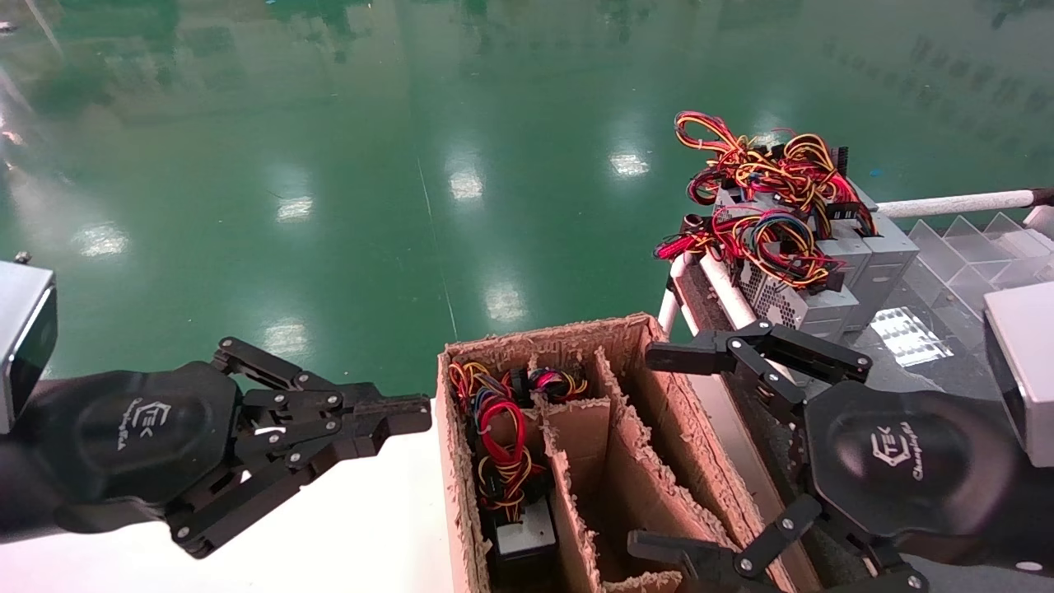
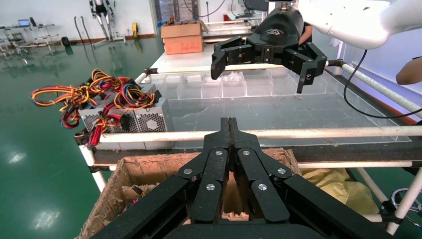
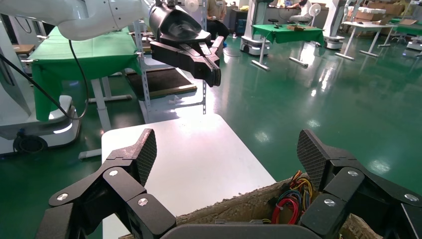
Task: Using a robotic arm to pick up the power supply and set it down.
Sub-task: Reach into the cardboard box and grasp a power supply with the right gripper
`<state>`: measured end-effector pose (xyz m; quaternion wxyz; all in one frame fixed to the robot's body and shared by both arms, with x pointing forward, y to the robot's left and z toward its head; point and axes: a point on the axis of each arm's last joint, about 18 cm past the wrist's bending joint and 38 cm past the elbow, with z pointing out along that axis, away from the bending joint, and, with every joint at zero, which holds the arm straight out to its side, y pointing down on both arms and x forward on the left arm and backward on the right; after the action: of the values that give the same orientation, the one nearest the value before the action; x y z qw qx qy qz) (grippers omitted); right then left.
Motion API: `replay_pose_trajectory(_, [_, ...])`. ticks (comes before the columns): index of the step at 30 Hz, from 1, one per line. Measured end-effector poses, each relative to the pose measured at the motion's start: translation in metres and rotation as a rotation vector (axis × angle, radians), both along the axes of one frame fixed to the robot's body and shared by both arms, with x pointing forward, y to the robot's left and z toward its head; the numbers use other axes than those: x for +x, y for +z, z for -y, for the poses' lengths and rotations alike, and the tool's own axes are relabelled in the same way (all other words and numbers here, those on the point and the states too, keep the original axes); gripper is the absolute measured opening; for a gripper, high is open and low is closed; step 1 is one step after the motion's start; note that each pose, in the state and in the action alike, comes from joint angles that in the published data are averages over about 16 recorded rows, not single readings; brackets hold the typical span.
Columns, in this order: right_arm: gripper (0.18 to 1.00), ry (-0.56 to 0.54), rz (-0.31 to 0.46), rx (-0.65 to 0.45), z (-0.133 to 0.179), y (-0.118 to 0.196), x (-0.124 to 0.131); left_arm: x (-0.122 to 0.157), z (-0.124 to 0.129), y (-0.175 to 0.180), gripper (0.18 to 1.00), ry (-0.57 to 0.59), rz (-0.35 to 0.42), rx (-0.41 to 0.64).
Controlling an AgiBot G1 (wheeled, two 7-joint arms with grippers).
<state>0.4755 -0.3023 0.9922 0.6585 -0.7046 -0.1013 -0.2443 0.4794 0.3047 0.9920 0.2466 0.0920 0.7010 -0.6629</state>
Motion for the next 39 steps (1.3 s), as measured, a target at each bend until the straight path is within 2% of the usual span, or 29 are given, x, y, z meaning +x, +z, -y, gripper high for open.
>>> replay_pose_trajectory(8, [1.001,0.000,0.000,0.000,0.000,0.000,0.000,0.000,0.000,0.000,0.212,0.000,0.000,0.000])
replay_pose_trajectory(14, [1.001,-0.006,-0.002,-0.001,0.000,0.000,0.001,0.000,0.000,0.000,0.257,0.000,0.000,0.000])
replay_pose_trajectory(21, [1.001,-0.050,-0.021,-0.011,0.000,-0.002,0.013,0.000,0.000,0.000,0.359,0.000,0.000,0.000])
replay_pose_trajectory(30, [1.001,-0.164,-0.076,-0.083,-0.020,-0.014,0.055,0.000,0.000,0.000,0.562,0.000,0.000,0.000])
replay_pose_trajectory(39, [1.001,-0.248,-0.143,-0.201,-0.079,-0.031,0.115,0.000,0.000,0.000,0.758,0.000,0.000,0.000])
